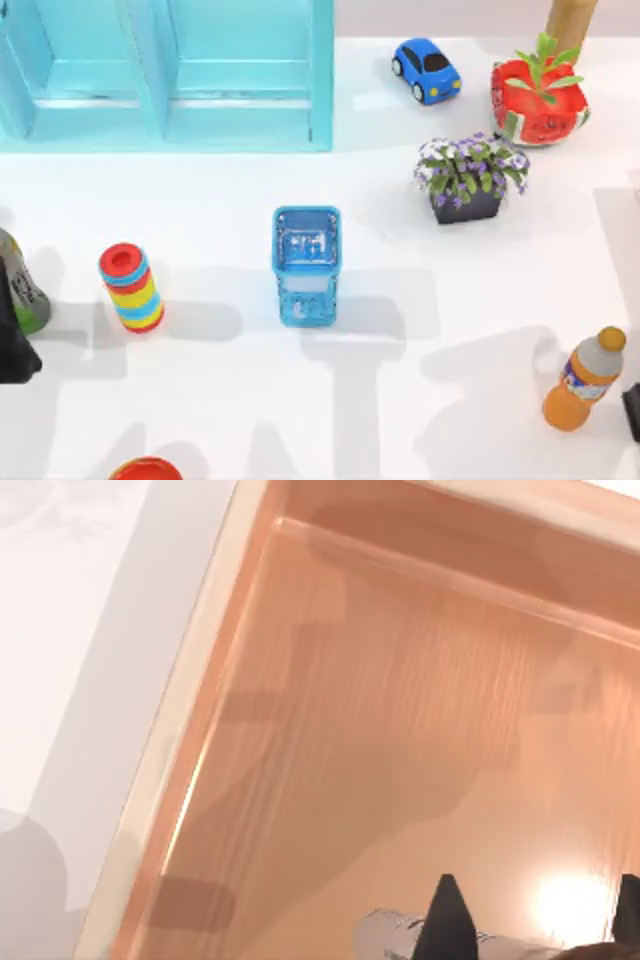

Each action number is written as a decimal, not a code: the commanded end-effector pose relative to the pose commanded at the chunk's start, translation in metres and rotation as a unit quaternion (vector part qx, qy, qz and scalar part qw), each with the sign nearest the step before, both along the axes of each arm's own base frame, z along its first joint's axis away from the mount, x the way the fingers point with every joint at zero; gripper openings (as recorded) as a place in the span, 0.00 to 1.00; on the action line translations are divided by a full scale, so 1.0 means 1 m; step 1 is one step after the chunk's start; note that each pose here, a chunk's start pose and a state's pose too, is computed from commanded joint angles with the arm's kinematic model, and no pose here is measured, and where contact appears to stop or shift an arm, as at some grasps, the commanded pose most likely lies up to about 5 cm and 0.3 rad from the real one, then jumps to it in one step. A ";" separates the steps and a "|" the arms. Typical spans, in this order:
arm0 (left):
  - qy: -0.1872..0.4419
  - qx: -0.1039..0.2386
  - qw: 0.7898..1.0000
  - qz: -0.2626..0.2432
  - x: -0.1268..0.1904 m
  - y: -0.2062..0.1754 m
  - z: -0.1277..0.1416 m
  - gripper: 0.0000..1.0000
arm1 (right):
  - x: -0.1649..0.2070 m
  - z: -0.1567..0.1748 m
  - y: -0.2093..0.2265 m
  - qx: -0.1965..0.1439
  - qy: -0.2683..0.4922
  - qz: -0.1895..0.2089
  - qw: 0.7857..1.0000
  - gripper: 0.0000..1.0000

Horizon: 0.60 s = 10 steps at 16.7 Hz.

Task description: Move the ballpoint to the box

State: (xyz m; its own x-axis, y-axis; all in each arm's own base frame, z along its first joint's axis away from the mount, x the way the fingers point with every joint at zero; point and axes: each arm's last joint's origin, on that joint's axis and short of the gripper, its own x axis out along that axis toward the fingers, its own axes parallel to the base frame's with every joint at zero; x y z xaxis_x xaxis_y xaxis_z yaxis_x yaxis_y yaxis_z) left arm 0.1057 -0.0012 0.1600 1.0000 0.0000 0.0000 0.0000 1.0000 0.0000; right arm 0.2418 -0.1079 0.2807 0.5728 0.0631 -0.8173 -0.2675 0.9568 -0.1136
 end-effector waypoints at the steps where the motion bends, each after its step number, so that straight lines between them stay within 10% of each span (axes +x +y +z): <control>1: 0.000 0.000 1.000 0.000 0.000 0.000 0.000 1.00 | 0.000 0.000 0.000 0.000 0.000 0.000 1.000 0.08; 10: 0.000 0.000 1.000 0.000 0.000 0.000 0.000 1.00 | 0.000 0.000 0.000 0.000 0.000 0.000 1.000 0.75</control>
